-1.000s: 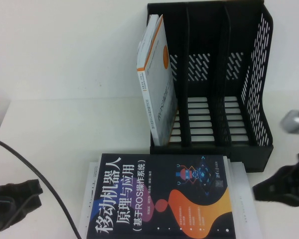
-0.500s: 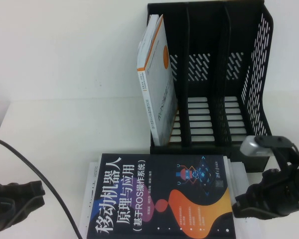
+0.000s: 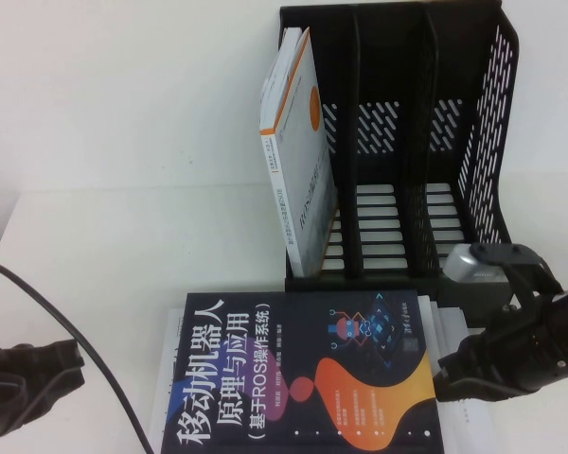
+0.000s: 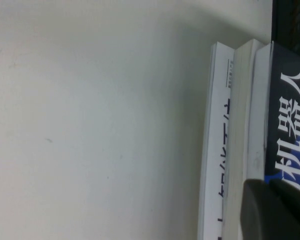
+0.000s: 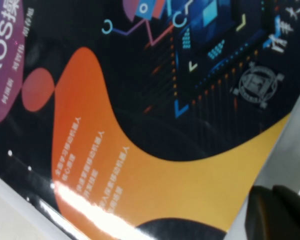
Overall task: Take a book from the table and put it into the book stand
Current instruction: Push book with right arm
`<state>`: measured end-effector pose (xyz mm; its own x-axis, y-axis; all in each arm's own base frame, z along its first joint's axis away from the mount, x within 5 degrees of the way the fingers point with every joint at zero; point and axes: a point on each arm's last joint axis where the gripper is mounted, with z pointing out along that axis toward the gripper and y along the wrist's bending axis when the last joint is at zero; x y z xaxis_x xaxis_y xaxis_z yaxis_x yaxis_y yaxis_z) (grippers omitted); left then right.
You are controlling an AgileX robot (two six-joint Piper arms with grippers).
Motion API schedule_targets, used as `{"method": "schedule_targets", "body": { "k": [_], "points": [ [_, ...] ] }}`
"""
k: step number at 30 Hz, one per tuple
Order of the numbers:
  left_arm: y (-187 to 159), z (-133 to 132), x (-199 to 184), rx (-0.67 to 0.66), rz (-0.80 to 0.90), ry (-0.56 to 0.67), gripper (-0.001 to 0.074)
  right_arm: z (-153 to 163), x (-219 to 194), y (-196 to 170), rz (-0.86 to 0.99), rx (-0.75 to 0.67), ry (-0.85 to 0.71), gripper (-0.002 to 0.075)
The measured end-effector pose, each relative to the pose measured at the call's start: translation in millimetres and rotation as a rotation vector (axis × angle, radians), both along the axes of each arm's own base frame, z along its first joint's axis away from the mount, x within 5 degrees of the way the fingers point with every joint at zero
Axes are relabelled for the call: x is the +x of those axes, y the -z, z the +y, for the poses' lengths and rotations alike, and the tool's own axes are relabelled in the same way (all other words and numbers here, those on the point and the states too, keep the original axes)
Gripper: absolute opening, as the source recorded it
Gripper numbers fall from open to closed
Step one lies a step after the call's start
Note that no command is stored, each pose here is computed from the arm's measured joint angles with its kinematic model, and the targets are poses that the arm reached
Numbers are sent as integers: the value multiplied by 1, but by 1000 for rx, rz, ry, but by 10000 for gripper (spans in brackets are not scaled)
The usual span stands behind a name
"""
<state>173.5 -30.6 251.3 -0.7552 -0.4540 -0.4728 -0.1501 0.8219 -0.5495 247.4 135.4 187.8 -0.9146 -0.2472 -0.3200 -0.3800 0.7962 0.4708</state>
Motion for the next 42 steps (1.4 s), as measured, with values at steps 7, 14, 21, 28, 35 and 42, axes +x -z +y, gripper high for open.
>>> {"method": "schedule_targets", "body": {
  "k": [7,14,21,28,35,42],
  "points": [
    [0,0,0,20,-11,22,-2,0,-1,0,7,2,-5,1],
    [0,1,1,50,-34,43,-2,1,-2,-1,26,17,-10,1],
    [-2,1,2,47,-53,27,-2,4,-1,-6,37,34,-29,1],
    [-2,3,10,6,-75,-36,-3,9,6,-10,45,47,-43,1],
    [20,9,25,-101,56,-35,-3,28,11,0,86,41,-79,2],
    [27,28,35,-292,56,30,-3,44,17,-2,65,44,-114,2]
  ]
}}
